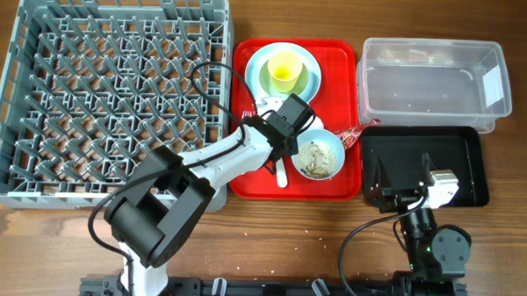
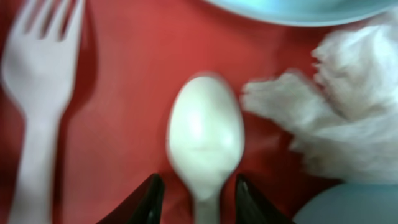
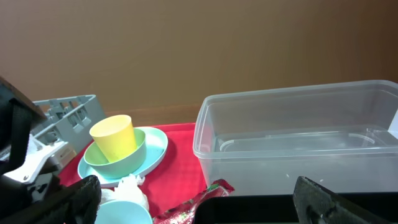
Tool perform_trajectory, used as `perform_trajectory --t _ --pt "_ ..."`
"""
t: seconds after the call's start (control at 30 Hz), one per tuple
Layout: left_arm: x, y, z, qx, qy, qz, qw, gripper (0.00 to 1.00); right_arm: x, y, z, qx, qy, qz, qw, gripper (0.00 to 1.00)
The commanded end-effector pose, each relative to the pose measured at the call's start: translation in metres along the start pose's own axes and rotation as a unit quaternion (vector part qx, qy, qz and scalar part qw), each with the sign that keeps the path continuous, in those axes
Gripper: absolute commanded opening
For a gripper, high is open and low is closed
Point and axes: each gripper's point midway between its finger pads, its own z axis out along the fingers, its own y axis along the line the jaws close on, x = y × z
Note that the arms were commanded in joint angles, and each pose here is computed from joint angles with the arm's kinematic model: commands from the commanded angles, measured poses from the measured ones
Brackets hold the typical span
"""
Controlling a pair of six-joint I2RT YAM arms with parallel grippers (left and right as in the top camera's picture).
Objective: Sort waste into correct bins and load items into the dishwasher rack
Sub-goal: 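Carry the spoon to the dish rack and release it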
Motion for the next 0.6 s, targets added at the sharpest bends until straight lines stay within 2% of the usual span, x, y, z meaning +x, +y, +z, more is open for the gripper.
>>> perform_trajectory --t 0.0,0.07,0.2,0.3,0.43,0.5,0.57 --pt "0.007 0.020 0.022 -0.045 0.004 0.003 0.999 0.33 -0.001 0.002 0.000 -0.003 -0.002 -0.007 1.000 1.00" --pt "0.007 0.025 0.023 -0.058 0.003 0.017 0.998 0.04 -0.001 0.002 0.000 -0.003 -0.002 -0.007 1.000 1.00" --pt "0.007 0.038 0.004 -0.083 0.006 0.025 0.996 0.04 -0.001 0.002 0.000 -0.003 -0.002 -0.007 1.000 1.00" --pt "0.000 0.036 -0.024 -0.071 -0.004 0.022 0.997 0.04 -0.001 0.002 0.000 -0.003 -0.002 -0.007 1.000 1.00" --pt "-0.035 0.023 -0.100 -0.004 -0.072 0.030 0.997 0.04 -0.001 0.002 0.000 -0.003 -0.002 -0.007 1.000 1.00" --pt "-0.052 0.034 -0.134 0.010 -0.101 0.052 0.993 0.04 -0.001 0.002 0.000 -0.003 -0.002 -0.007 1.000 1.00" --pt "-0.076 0.067 -0.167 0.002 -0.133 0.057 0.989 0.04 -0.001 0.002 0.000 -0.003 -0.002 -0.007 1.000 1.00"
